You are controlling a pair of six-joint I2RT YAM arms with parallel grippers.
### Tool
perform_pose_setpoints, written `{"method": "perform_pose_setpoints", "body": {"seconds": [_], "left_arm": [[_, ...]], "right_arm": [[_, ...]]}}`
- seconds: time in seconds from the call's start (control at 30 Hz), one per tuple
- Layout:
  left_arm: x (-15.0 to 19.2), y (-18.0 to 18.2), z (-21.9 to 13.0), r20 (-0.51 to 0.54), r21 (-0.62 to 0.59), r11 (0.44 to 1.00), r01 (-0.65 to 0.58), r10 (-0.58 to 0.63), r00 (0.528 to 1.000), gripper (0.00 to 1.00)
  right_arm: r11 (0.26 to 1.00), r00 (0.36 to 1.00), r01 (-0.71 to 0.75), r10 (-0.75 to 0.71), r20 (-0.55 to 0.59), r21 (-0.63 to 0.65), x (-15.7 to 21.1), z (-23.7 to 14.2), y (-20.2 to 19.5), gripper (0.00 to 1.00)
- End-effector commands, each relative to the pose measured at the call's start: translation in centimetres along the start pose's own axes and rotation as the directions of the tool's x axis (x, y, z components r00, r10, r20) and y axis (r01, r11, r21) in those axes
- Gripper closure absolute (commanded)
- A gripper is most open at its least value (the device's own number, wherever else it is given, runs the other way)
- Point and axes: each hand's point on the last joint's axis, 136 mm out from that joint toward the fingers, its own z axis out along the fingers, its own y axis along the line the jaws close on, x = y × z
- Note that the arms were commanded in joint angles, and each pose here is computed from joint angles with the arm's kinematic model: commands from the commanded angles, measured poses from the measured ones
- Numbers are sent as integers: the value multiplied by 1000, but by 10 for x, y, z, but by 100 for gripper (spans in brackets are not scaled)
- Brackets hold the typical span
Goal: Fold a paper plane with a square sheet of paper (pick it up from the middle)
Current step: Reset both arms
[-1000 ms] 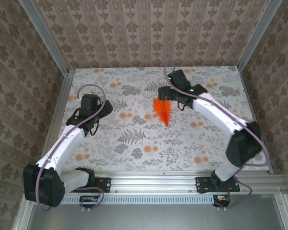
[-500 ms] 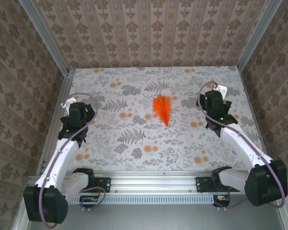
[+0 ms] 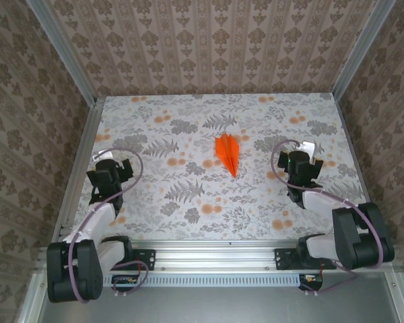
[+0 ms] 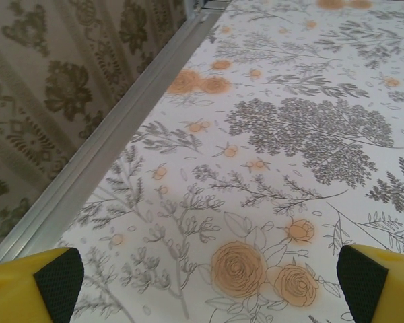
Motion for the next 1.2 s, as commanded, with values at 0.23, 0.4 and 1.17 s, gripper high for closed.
{"method": "perform_pose_setpoints", "body": {"seconds": [0.23, 0.4, 1.17], "left_arm": [[-26, -51, 26, 160, 269, 956, -121, 80, 984, 0], [-25, -64, 38, 163, 318, 941, -114, 63, 985, 0], [-7, -78, 58, 121, 280, 942, -183, 155, 981, 0]], "right_arm": [[987, 985, -4, 31, 168, -160, -24, 19, 24, 0], [979, 985, 11, 24, 169, -205, -21, 18, 30, 0], [976, 988, 27, 7, 155, -214, -12, 27, 36, 0]]}}
